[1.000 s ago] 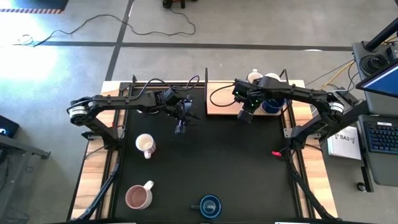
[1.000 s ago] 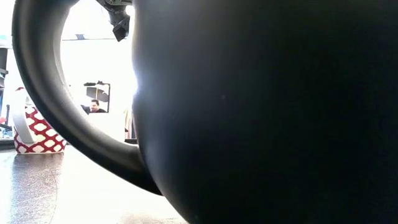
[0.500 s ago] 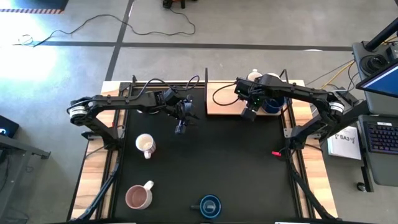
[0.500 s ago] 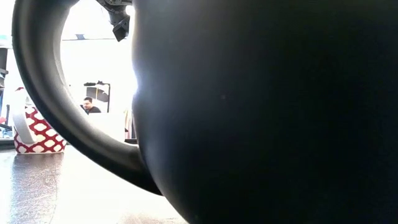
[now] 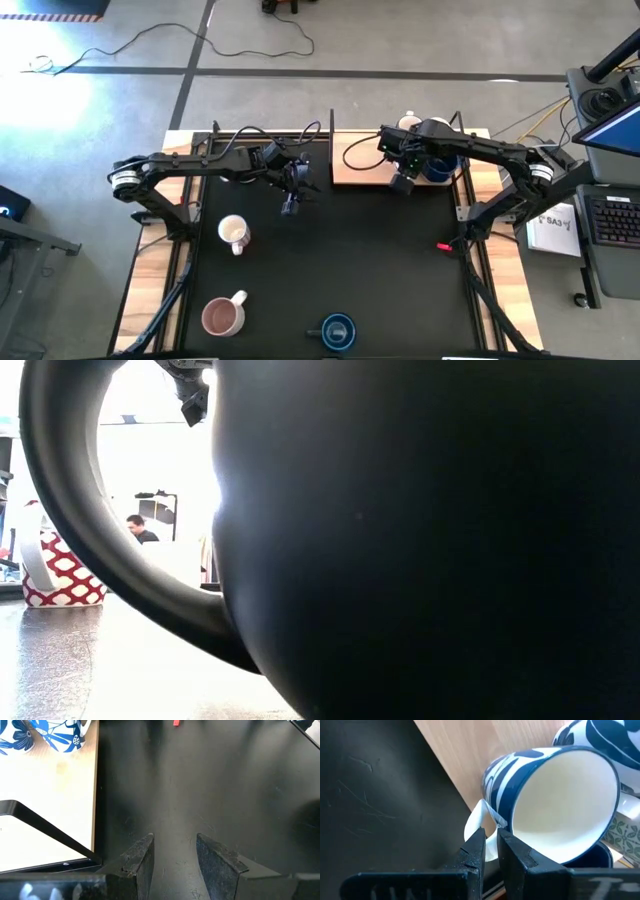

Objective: Place coffee mugs
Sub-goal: Put the blue patterned mug on the shelf, then put the green mug on the shelf

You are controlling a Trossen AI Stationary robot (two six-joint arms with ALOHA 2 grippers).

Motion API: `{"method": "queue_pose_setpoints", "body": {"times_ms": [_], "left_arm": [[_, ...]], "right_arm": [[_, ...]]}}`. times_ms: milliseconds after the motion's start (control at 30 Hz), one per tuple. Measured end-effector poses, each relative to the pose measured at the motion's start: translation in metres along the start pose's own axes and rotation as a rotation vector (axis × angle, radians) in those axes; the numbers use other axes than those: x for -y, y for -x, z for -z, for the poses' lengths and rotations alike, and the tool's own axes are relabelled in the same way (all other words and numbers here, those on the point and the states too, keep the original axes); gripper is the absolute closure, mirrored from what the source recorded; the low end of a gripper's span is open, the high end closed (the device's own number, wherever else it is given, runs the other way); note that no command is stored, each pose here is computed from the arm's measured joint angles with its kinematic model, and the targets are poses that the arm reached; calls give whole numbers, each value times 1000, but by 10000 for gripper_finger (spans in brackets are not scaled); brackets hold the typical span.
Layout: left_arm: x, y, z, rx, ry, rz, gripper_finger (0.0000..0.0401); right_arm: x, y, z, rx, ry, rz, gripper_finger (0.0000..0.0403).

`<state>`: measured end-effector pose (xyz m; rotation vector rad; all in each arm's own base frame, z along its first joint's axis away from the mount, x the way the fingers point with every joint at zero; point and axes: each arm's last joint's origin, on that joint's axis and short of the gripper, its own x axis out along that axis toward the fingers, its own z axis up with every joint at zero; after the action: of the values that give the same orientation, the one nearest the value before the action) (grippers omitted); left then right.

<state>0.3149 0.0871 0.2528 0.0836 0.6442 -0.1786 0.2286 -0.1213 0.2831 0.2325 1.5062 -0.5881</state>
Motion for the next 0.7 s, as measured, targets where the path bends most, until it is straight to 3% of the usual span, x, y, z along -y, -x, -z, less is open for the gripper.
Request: {"method": "queue_pose_setpoints", "body": {"times_ms": [433,600,700], "left_arm": [[0,0,0,0,23,-1,273],[2,6,0,-14,52,-1,273],[5,13,6,-101,88,-51,273]], "right_arm": [[1,3,4,-37,-8,13,365],[1,26,-3,50,-12,5,365],[-3,42,-8,128,-4,-4,365]]}}
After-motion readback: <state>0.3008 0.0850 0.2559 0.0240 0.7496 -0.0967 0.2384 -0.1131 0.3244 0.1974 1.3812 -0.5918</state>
